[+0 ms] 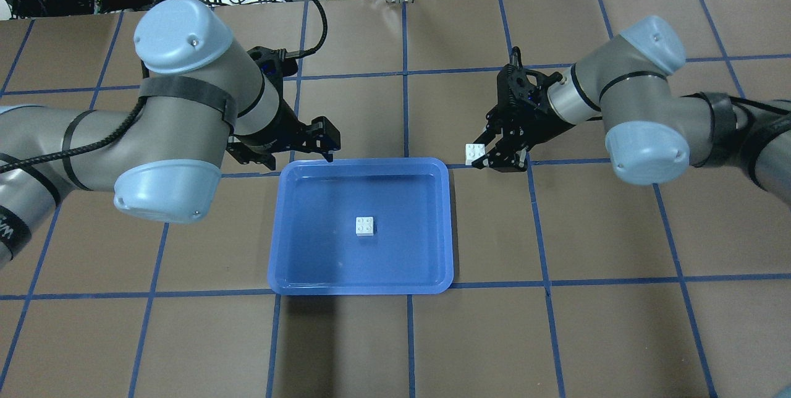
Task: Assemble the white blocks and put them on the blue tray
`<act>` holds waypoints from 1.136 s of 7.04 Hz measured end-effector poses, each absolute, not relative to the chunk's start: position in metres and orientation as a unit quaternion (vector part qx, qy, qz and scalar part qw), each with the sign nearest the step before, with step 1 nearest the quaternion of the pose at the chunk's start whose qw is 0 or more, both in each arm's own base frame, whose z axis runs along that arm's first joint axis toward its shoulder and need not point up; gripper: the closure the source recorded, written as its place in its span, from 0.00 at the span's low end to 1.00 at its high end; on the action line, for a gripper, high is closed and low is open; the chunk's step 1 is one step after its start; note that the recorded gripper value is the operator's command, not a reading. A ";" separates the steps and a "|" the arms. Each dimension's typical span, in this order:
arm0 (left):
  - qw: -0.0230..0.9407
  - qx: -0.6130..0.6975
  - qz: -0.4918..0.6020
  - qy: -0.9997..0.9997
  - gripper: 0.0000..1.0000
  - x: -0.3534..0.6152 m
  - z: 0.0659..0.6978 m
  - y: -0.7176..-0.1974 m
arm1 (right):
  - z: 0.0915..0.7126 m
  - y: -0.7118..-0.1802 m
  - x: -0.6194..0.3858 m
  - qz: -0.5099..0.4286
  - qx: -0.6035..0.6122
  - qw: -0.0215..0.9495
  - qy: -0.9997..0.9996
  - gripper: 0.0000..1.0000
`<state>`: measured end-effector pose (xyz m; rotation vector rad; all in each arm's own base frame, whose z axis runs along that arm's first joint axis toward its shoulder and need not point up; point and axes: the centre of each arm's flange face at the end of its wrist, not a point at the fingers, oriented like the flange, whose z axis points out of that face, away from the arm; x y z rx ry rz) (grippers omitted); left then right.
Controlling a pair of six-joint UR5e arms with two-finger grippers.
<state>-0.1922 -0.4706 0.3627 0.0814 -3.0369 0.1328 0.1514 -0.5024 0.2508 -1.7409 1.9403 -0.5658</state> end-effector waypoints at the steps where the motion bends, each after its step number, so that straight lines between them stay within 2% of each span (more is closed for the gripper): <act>1: 0.042 0.016 0.037 -0.998 0.00 -0.176 0.357 -0.483 | 0.240 -0.478 0.170 -0.217 -0.635 0.230 0.705 1.00; 2: 0.038 0.013 0.020 -0.999 0.05 -0.167 0.339 -0.485 | 0.232 -0.458 0.188 -0.225 -0.638 0.223 0.701 1.00; 3: 0.042 0.014 0.005 -0.999 0.19 -0.165 0.321 -0.485 | 0.227 -0.446 0.204 -0.228 -0.636 0.221 0.703 1.00; 5: 0.050 0.026 -0.016 -0.998 0.64 -0.169 0.294 -0.482 | 0.221 -0.433 0.233 -0.228 -0.640 0.224 0.699 1.00; 7: 0.057 0.043 -0.034 -0.997 0.86 -0.172 0.274 -0.476 | 0.203 -0.428 0.252 -0.225 -0.651 0.231 0.688 1.00; 8: 0.066 0.046 -0.044 -0.996 0.90 -0.177 0.258 -0.472 | 0.191 -0.427 0.260 -0.222 -0.656 0.234 0.682 1.00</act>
